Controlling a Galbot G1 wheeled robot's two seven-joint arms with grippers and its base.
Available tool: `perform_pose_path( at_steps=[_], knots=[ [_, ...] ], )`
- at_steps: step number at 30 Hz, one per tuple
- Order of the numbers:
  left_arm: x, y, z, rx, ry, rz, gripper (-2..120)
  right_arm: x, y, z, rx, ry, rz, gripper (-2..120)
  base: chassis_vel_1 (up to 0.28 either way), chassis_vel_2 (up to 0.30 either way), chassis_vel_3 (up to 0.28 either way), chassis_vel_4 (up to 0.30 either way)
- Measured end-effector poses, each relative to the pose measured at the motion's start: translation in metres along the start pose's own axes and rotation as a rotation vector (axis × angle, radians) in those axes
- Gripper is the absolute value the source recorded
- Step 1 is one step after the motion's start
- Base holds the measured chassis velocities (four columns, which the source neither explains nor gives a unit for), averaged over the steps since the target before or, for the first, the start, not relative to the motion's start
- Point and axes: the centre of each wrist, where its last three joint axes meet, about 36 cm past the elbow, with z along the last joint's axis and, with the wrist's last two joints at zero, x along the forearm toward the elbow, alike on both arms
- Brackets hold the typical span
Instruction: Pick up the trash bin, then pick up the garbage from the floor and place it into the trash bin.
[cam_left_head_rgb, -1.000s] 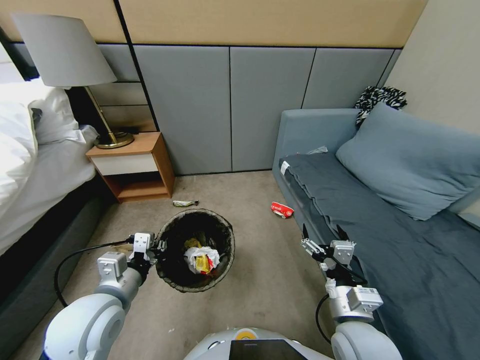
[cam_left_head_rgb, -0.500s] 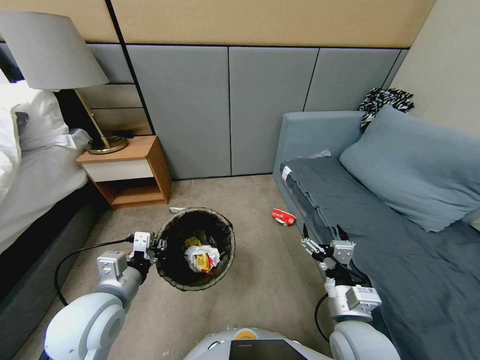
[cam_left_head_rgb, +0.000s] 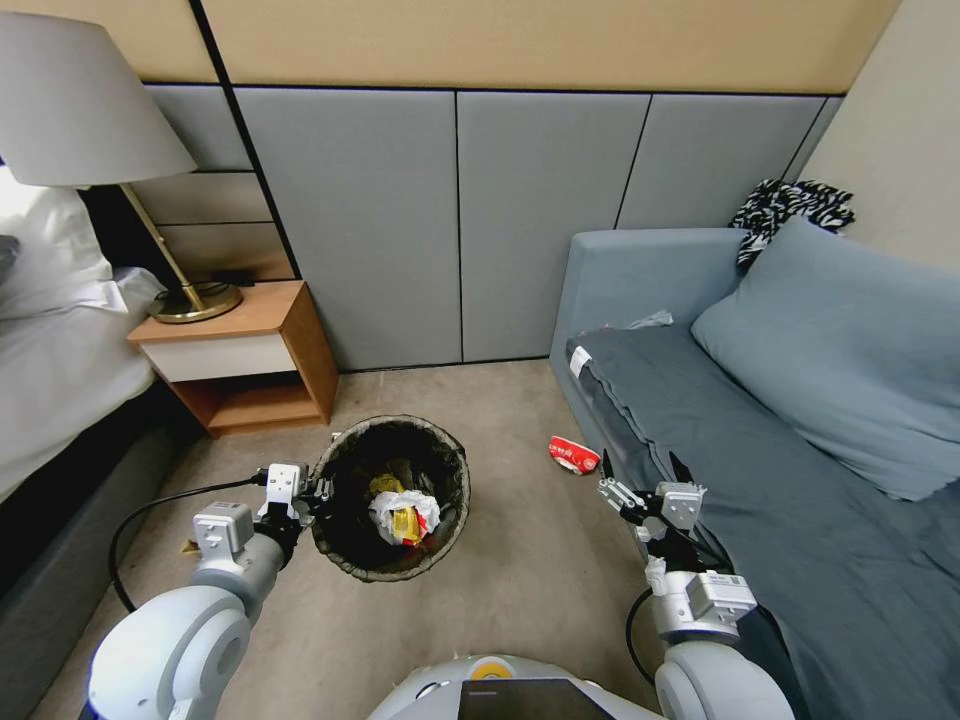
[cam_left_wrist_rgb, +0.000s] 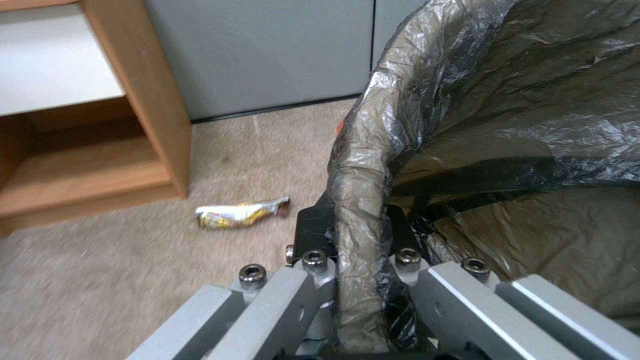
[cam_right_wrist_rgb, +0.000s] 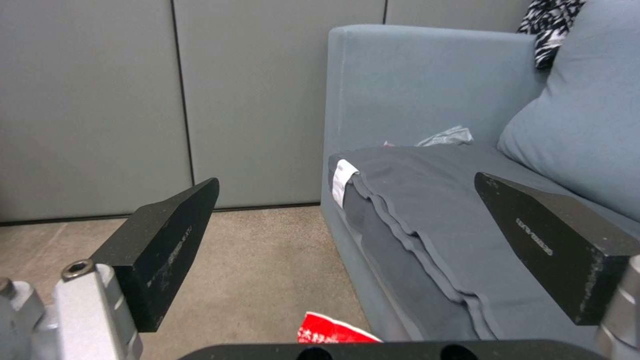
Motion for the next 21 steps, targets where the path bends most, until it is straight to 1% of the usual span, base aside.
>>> perform_pose_path(
  at_steps=[21],
  knots=[
    [0.0001, 0.0004, -0.0002, -0.004, 0.002, 0.001, 1, -0.0002, -0.0002, 0.0055, 0.006, 0.021, -0.008, 100, -0.135, 0.137, 0.135, -0.142]
  ],
)
